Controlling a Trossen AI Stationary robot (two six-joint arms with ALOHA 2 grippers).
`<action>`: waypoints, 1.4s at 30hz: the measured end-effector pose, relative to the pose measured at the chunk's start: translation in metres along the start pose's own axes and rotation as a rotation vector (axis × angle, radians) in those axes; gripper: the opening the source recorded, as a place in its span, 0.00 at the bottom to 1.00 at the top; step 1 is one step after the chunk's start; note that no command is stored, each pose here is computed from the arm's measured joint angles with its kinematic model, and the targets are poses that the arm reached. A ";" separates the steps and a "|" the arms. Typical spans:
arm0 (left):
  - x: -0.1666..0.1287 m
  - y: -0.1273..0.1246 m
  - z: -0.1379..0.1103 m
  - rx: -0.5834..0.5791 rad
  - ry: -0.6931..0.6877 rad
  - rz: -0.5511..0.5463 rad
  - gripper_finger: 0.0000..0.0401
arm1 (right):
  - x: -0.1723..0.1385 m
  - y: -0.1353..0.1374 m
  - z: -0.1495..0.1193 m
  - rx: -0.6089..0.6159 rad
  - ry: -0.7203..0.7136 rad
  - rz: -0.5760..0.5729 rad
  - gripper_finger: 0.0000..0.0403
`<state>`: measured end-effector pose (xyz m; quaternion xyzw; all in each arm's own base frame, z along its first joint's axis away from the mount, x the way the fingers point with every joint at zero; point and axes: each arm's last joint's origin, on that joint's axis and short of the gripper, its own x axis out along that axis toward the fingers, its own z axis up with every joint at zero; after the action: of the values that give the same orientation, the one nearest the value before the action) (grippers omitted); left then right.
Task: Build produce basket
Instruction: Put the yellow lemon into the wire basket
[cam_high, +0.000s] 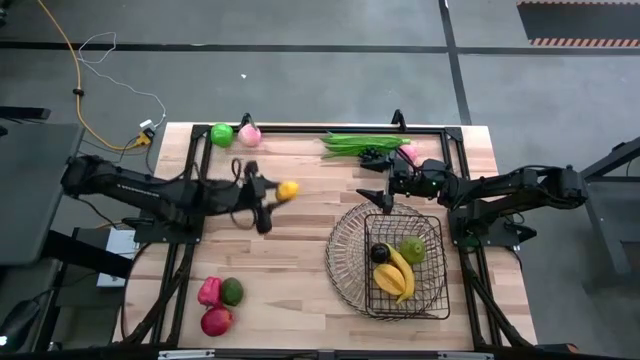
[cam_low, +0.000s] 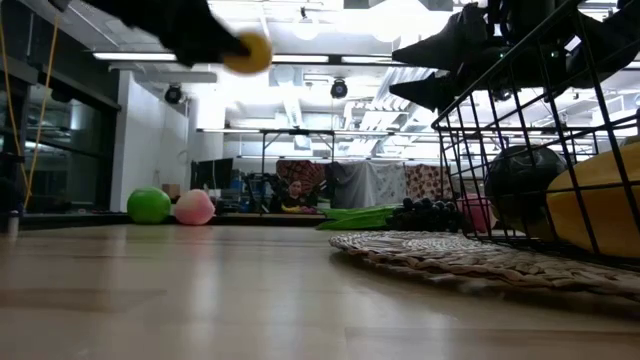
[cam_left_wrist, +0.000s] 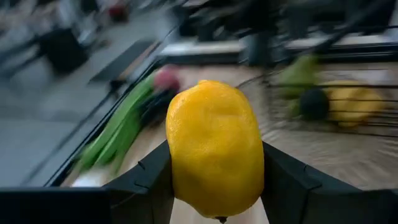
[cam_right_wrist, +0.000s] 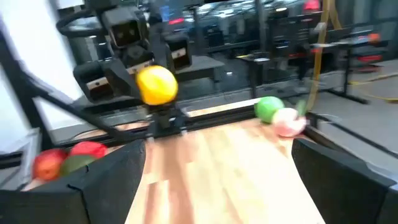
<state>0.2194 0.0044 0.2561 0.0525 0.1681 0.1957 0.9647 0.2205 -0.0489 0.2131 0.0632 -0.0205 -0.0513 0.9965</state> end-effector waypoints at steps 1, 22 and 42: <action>0.002 -0.006 0.000 0.033 -0.011 -0.026 0.43 | 0.000 0.000 0.000 0.000 0.002 0.014 0.97; 0.002 0.015 -0.044 0.033 -0.264 -0.158 0.43 | 0.000 0.001 -0.002 0.001 0.025 0.034 0.97; -0.015 0.028 -0.065 -0.029 -0.353 -0.113 0.43 | 0.000 0.001 -0.001 -0.027 0.020 0.048 0.97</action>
<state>0.1734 0.0267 0.2048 0.0628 -0.0040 0.1312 0.9893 0.2208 -0.0474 0.2118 0.0498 -0.0115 -0.0273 0.9983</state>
